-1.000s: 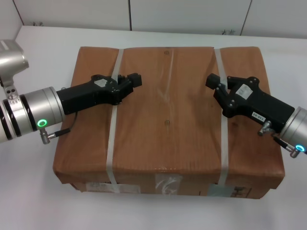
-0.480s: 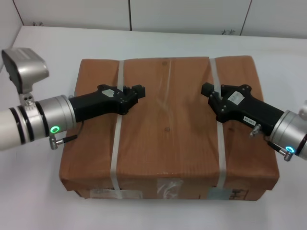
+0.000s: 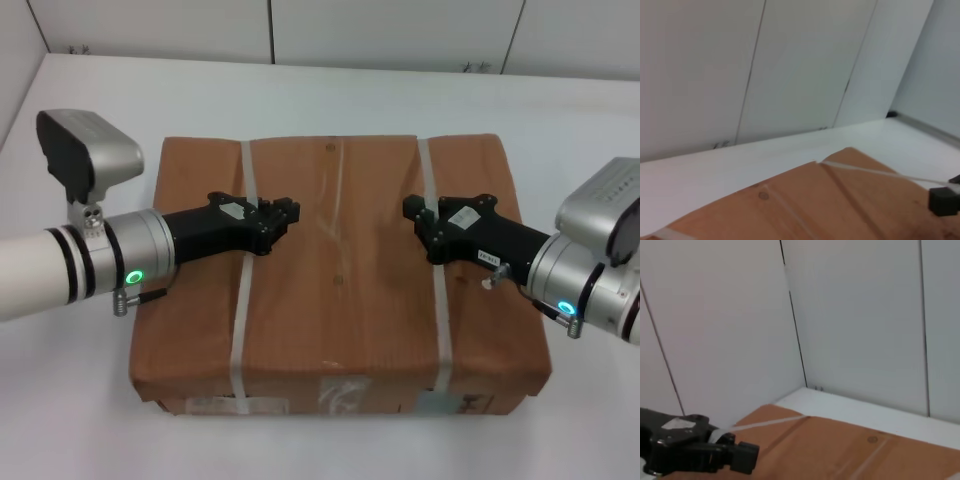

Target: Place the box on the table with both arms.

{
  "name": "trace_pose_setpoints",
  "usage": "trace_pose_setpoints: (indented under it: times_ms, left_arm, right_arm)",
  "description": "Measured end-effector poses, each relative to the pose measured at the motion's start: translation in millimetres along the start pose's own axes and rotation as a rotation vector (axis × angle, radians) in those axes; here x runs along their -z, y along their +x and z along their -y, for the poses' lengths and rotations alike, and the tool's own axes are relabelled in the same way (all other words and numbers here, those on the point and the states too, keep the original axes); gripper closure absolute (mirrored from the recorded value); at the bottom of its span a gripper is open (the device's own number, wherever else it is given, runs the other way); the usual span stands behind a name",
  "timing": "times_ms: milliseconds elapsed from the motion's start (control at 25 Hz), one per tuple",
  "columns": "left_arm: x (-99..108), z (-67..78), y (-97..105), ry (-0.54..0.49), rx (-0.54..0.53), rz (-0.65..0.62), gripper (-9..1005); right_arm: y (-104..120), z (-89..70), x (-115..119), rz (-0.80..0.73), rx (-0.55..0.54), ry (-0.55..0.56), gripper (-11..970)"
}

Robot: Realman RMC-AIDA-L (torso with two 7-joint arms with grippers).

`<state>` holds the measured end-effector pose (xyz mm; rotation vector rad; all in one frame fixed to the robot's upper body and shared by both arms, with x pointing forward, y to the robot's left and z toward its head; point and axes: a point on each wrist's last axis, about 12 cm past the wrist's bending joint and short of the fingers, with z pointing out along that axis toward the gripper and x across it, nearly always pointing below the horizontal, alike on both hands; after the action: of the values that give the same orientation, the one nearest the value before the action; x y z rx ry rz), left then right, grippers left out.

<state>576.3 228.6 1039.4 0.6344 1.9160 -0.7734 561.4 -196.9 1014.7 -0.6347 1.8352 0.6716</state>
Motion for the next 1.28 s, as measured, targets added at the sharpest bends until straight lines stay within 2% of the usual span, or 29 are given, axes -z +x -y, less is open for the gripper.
trace_pose_setpoints:
  times_ms: [320, 680, 1200, 1280]
  left_arm:
    - [-2, -2.5, 6, -0.035, -0.019, -0.033, 913]
    - [-3, -2.6, 15, -0.061, -0.031, -0.069, 913]
    - [-1, -3.3, 29, -0.094, -0.024, -0.11, 903]
    - [-1, -3.5, 29, -0.098, -0.023, -0.113, 892]
  right_arm:
    - [6, -8.6, -3, -0.026, -0.022, -0.017, 935]
    - [12, -11.4, -5, -0.063, -0.045, 0.0, 932]
    - [16, -5.7, -7, -0.124, -0.144, 0.05, 928]
    - [17, -4.5, -7, -0.135, -0.154, 0.056, 892]
